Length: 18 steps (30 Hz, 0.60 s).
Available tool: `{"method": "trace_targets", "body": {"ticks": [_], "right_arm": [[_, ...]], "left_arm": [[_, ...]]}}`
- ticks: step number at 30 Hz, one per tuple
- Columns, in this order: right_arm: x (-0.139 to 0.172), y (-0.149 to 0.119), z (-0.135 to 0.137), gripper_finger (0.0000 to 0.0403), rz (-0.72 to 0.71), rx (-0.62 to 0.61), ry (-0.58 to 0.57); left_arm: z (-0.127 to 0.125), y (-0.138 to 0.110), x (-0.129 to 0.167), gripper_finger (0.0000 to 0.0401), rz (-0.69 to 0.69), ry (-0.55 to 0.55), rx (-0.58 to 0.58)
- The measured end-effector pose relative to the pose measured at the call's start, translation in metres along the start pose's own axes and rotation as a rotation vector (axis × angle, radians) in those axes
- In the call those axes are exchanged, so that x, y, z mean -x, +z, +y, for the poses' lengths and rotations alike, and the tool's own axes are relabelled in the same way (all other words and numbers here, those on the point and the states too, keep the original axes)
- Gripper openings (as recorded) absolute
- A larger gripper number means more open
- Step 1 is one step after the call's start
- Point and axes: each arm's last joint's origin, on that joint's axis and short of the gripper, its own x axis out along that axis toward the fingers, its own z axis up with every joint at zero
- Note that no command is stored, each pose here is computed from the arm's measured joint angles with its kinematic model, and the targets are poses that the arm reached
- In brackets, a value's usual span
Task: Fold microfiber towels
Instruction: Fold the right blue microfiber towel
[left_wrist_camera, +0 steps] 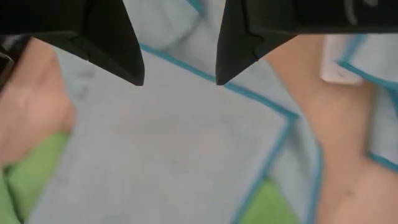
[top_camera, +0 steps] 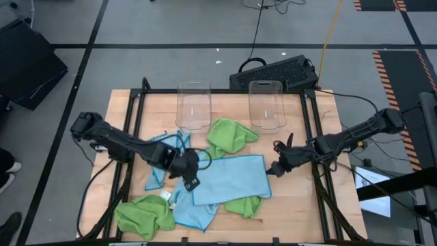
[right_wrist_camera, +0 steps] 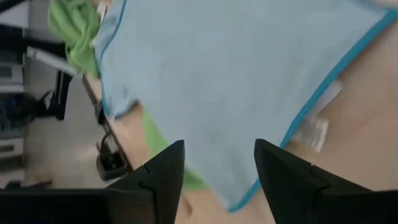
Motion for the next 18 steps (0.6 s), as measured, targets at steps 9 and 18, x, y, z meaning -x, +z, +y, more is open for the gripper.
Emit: {"method": "trace_targets", "body": {"ticks": [9,18], "right_arm": [[-0.002,-0.035,0.010,0.0189,-0.047,0.281,0.047],[-0.015,-0.064,0.021,0.0195,-0.064,0.542,0.124]], "left_arm": [[-0.033,-0.039,0.000,0.0212,-0.150,-0.088,-0.156],[-0.036,-0.085,-0.021,0.0284,-0.178,-0.187,-0.185]]}}
